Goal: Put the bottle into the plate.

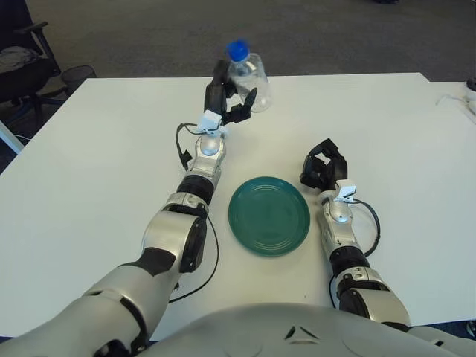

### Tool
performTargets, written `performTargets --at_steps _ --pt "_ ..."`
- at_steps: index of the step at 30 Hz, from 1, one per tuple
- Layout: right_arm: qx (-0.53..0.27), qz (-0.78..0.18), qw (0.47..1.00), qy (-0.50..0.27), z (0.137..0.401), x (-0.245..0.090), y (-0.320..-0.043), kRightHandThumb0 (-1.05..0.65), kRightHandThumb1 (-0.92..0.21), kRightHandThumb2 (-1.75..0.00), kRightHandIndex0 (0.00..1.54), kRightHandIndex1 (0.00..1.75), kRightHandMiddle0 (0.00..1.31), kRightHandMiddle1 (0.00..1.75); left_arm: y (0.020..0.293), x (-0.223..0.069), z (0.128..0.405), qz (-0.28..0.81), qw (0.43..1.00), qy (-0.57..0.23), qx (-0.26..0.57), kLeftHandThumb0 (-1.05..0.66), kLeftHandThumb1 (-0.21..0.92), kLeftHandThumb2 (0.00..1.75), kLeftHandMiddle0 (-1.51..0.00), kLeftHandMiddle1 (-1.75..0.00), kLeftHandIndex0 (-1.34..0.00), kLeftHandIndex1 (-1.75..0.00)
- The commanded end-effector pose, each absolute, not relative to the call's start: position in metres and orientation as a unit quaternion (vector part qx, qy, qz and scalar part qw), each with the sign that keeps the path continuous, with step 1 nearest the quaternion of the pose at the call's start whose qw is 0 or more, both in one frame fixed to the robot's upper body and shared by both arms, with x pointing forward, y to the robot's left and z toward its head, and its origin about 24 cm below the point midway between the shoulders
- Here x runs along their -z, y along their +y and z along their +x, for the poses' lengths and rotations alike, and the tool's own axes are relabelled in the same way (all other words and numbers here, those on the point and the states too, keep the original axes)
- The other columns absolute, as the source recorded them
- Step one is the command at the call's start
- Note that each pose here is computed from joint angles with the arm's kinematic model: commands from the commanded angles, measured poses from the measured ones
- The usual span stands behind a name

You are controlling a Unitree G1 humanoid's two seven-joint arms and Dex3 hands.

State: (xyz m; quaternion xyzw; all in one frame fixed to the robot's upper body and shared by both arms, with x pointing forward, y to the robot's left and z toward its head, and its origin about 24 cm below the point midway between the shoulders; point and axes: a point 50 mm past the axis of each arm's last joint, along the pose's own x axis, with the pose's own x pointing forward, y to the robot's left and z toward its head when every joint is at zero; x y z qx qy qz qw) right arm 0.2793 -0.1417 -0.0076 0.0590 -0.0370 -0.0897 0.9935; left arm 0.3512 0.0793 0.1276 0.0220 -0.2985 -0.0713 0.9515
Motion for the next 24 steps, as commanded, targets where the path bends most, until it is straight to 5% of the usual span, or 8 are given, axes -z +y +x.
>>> performTargets --at_steps 1,16,24 --pt "0.118 0.094 0.983 0.103 0.234 0.067 -0.136 -0.47 -0.3 -1.34 1.16 1.75 0.62 1.75 0.084 -0.122 0.336 0.063 0.937 -0.325 0.109 -0.28 0.56 0.94 -1.21 -1.75 -0.95 -1.75" --pt "0.118 0.093 0.983 0.106 0.235 0.066 -0.131 -0.47 -0.31 -1.32 1.18 1.75 0.61 1.75 0.095 -0.126 0.304 0.15 0.875 -0.384 0.254 -0.35 0.62 0.83 -1.23 -1.75 -0.97 -1.75" --pt "0.116 0.092 0.983 0.107 0.236 0.065 -0.129 -0.46 -0.33 -1.29 1.17 1.75 0.59 1.75 0.102 -0.131 0.29 0.175 0.846 -0.399 0.306 -0.27 0.55 0.93 -1.19 -1.75 -0.95 -1.75"
